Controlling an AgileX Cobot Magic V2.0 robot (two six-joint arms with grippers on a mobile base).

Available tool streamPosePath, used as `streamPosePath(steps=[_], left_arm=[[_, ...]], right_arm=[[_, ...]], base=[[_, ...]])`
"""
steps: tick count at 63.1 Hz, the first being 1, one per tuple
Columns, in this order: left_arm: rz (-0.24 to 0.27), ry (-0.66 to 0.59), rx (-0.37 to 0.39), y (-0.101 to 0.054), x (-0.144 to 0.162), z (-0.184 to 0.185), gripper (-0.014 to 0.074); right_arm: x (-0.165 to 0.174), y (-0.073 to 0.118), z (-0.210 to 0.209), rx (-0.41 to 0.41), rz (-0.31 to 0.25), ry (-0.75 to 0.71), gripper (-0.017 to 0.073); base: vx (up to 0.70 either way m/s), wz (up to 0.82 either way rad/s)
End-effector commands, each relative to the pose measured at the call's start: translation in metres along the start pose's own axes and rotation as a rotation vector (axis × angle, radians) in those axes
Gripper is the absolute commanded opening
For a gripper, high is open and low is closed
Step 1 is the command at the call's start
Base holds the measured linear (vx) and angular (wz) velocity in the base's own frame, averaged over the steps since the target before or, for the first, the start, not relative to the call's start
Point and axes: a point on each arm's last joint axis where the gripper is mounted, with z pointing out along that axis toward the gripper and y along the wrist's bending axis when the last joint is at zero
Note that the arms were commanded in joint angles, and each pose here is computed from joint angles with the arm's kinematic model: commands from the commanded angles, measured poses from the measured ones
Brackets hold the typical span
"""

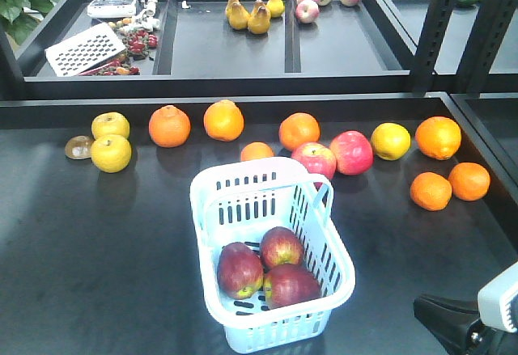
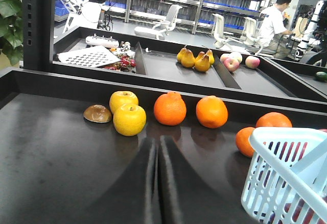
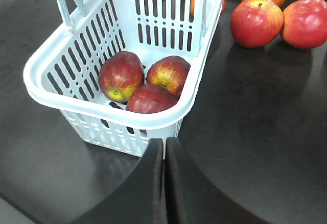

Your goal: Pick three apples into basket with both arms

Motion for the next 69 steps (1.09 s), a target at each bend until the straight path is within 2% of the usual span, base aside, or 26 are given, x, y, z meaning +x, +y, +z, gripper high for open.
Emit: streamPosePath(steps=[1,34,42,44,49,56,63,69], left_arm=[[-0.008,-0.067,0.024,-0.002,-0.003,-0.001,-0.0006],[-0.008,-0.067,0.024,-0.002,-0.003,-0.001,-0.0006],[-0.008,-0.067,0.024,-0.002,-0.003,-0.001,-0.0006],[-0.008,-0.067,0.024,-0.002,-0.003,-0.001,-0.0006],[-0.008,-0.067,0.024,-0.002,-0.003,-0.001,-0.0006],[-0.008,-0.067,0.024,-0.002,-0.003,-0.001,-0.0006],[-0.008,-0.067,0.024,-0.002,-0.003,-0.001,-0.0006],[-0.008,-0.067,0.024,-0.002,-0.003,-0.001,-0.0006]], right_arm=[[-0.012,-0.003,-0.003,0.035,0.000,-0.066,-0.0007],[-0.011,-0.003,-0.003,0.031,-0.001,-0.062,-0.0007],[-0.008,-0.005,-0.002,0.051,-0.040,-0.056,-0.0007],[-0.004,-0.006,-0.001,0.070,-0.019,-0.064,-0.0007],[0.012,-0.011,0.001,0.130,0.098,-0.110,-0.0007],[0.037,-0.014,-0.004,0.187,0.178,-0.210,-0.0007],[0.055,-0.014,-0.011,0.205,0.209,-0.310,-0.0007],[0.055,-0.015,-0.020,0.255,0.165,-0.352,-0.0007]], base=[[0.00,0.00],[0.00,0.00],[0.00,0.00],[0.00,0.00],[0.00,0.00],[0.00,0.00],[0.00,0.00],[0.00,0.00]])
